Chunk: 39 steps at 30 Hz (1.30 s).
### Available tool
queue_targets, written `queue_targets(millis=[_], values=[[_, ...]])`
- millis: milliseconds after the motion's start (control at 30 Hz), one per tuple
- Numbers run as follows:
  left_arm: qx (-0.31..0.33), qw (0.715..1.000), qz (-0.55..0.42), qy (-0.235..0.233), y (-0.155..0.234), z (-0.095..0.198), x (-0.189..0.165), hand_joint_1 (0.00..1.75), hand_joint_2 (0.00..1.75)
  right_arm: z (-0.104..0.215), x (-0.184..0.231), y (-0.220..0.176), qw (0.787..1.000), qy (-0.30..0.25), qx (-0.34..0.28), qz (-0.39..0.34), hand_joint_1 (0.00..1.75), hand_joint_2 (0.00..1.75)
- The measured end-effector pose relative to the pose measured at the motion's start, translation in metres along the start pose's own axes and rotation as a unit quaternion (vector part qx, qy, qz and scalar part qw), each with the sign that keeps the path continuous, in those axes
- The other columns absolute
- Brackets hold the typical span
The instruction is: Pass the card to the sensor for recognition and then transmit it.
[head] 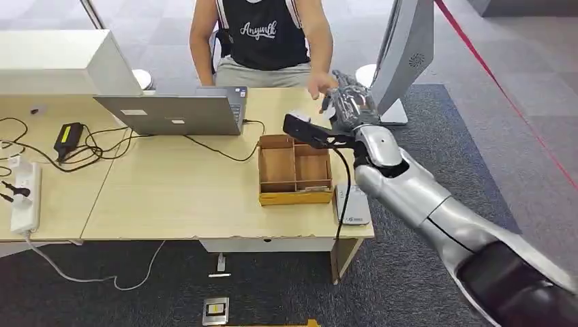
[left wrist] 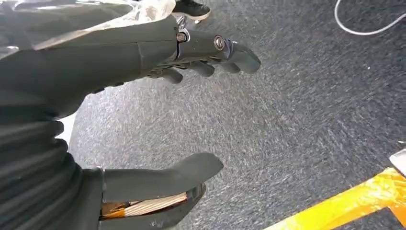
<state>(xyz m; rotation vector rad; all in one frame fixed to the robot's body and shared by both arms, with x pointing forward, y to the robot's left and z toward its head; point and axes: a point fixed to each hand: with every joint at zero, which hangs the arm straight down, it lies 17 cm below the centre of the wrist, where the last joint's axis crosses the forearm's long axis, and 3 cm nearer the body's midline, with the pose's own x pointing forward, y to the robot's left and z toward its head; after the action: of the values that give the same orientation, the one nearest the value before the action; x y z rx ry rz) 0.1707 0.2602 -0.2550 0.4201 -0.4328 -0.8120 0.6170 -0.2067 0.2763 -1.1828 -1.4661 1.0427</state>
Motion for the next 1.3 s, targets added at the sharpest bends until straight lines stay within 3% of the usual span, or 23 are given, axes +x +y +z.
queue_targets(millis=[200, 400, 900, 933, 967, 1133, 1167, 1300], values=[[0.001, 1.0, -0.002, -0.002, 0.0, 0.0, 0.001, 0.0, 1.75, -0.008, 0.052, 0.008, 1.0, -0.027, 0.002, -0.013, 1.75, 1.75], [-0.002, 1.0, -0.002, -0.001, -0.001, 0.0, 0.001, 0.0, 1.75, -0.014, 0.074, 0.014, 1.0, -0.022, 0.002, -0.011, 1.75, 1.75], [-0.01, 1.0, -0.013, 0.0, -0.005, 0.001, -0.002, 0.0, 1.75, -0.017, 0.031, 0.037, 0.998, 0.053, 0.022, 0.026, 1.75, 1.75], [-0.01, 1.0, -0.013, 0.0, -0.006, 0.001, -0.002, 0.0, 1.75, -0.017, 0.029, 0.038, 0.998, 0.055, 0.023, 0.028, 1.29, 1.75], [-0.01, 1.0, -0.013, 0.0, -0.006, 0.002, -0.002, 0.0, 1.75, -0.017, 0.027, 0.038, 0.998, 0.057, 0.023, 0.029, 0.02, 1.75], [-0.011, 1.0, -0.014, 0.001, -0.006, 0.002, -0.003, 0.0, 1.75, -0.017, 0.019, 0.041, 0.997, 0.064, 0.025, 0.035, 0.0, 1.75], [-0.01, 1.0, -0.014, 0.003, -0.006, 0.001, -0.003, 0.0, 1.75, -0.017, 0.017, 0.041, 0.997, 0.065, 0.024, 0.037, 0.0, 0.0], [-0.01, 1.0, -0.014, 0.004, -0.006, 0.002, -0.004, 0.0, 1.75, -0.016, 0.013, 0.041, 0.996, 0.073, 0.021, 0.044, 0.0, 0.0]])
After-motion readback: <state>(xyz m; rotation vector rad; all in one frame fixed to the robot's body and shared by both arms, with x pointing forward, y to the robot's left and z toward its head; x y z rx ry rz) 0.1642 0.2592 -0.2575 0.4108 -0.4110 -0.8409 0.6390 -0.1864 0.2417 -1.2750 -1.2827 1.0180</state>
